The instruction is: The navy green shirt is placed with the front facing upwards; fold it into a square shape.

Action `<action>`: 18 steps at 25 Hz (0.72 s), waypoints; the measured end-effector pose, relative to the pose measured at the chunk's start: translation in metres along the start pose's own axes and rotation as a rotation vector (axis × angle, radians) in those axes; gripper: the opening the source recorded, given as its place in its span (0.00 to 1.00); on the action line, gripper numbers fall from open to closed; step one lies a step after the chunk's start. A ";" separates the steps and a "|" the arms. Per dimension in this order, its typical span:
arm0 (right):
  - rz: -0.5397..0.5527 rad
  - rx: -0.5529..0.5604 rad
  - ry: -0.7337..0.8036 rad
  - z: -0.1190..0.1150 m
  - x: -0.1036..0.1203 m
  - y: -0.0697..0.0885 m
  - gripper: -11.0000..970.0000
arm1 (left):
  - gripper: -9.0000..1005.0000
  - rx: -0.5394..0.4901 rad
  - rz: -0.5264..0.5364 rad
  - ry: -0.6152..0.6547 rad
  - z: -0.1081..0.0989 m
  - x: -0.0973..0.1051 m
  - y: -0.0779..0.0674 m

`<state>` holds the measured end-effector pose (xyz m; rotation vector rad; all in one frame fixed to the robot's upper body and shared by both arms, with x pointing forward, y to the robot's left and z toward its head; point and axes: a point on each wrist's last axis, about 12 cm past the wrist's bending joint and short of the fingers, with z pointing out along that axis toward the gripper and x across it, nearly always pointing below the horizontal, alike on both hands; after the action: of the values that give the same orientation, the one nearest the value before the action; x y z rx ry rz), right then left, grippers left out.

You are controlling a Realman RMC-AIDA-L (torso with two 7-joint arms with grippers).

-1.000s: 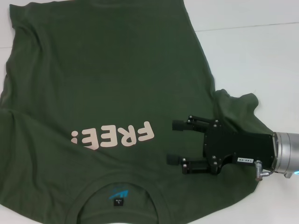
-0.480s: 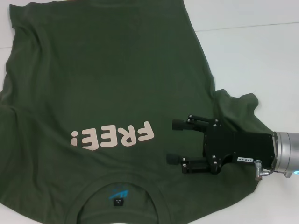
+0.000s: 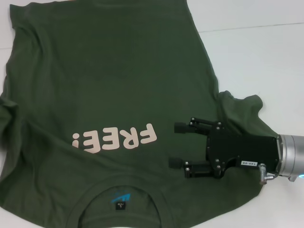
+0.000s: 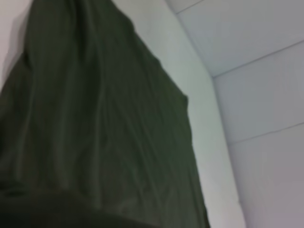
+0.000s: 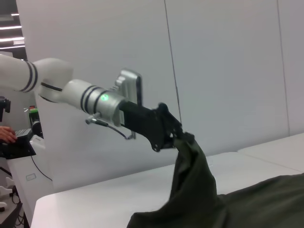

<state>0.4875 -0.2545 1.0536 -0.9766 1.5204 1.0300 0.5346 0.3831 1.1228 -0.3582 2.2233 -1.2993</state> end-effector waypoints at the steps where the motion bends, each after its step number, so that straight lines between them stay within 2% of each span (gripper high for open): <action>1: 0.000 -0.001 0.000 0.000 0.000 0.000 0.91 | 0.01 -0.007 -0.002 0.006 0.004 0.000 0.001; 7: 0.002 -0.002 -0.001 -0.001 0.001 0.001 0.91 | 0.01 -0.045 -0.005 0.073 0.032 0.006 0.004; 18: 0.007 -0.002 0.002 -0.002 0.002 0.002 0.91 | 0.01 0.005 0.041 0.133 0.062 0.008 -0.015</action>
<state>0.4844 -0.2555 1.0521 -0.9749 1.5256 1.0359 0.5630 0.3271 1.1091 -0.2290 2.3239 -1.3428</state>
